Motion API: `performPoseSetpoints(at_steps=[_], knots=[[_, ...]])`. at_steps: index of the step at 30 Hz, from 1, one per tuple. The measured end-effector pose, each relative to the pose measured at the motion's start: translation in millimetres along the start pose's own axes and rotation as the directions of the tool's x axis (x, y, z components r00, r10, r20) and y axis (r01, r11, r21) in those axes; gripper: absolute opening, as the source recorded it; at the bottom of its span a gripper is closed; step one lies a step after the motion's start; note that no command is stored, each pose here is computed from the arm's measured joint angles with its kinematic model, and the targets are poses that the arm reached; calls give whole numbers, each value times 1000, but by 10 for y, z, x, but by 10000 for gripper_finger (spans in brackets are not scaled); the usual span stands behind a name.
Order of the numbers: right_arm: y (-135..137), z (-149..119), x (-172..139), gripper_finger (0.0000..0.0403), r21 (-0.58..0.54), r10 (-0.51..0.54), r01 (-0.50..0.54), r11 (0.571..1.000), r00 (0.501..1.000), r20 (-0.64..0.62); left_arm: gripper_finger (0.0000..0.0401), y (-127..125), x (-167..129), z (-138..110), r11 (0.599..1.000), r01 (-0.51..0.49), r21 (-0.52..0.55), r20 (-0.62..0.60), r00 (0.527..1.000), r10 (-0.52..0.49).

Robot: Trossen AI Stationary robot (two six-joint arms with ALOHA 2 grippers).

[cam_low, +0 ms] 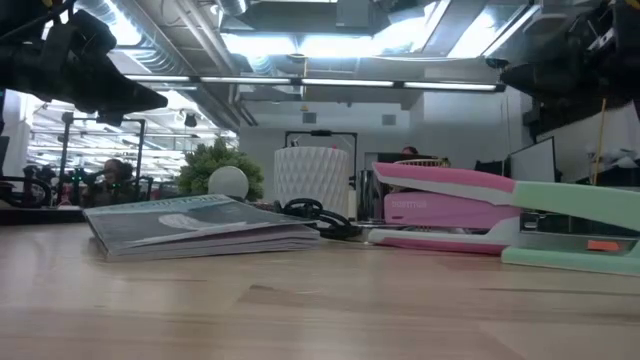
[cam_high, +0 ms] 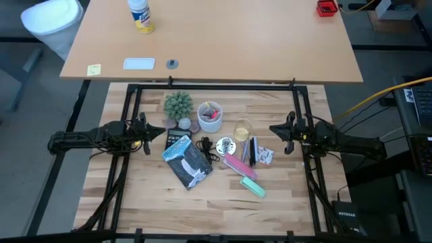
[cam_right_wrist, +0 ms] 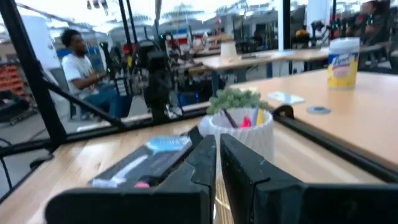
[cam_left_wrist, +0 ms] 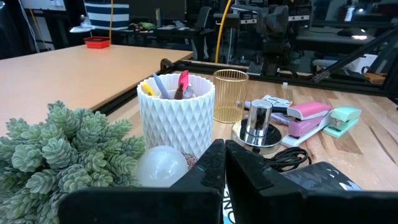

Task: Screw lightbulb
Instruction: Adjust the white pen holder

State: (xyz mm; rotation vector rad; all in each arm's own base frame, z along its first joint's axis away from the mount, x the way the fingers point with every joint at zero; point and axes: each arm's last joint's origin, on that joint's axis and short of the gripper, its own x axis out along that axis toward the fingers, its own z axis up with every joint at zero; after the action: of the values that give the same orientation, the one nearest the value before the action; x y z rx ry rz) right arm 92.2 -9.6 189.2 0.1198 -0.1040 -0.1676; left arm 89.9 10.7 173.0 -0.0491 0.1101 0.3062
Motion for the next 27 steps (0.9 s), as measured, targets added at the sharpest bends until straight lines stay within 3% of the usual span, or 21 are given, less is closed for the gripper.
performPoseSetpoints(at_steps=[6,18,27], knots=[[5,3,1,42,0,14,-14,1000,1000,1,4,0,0,-1,1000,0,0,0,1000,0],[24,91,89,175,-18,24,-23,1000,997,79,4,0,0,1,1000,0,0,1,1000,0],[52,181,253,182,-71,17,-16,997,1000,15,4,1,0,2,1000,-4,24,3,1000,4]])
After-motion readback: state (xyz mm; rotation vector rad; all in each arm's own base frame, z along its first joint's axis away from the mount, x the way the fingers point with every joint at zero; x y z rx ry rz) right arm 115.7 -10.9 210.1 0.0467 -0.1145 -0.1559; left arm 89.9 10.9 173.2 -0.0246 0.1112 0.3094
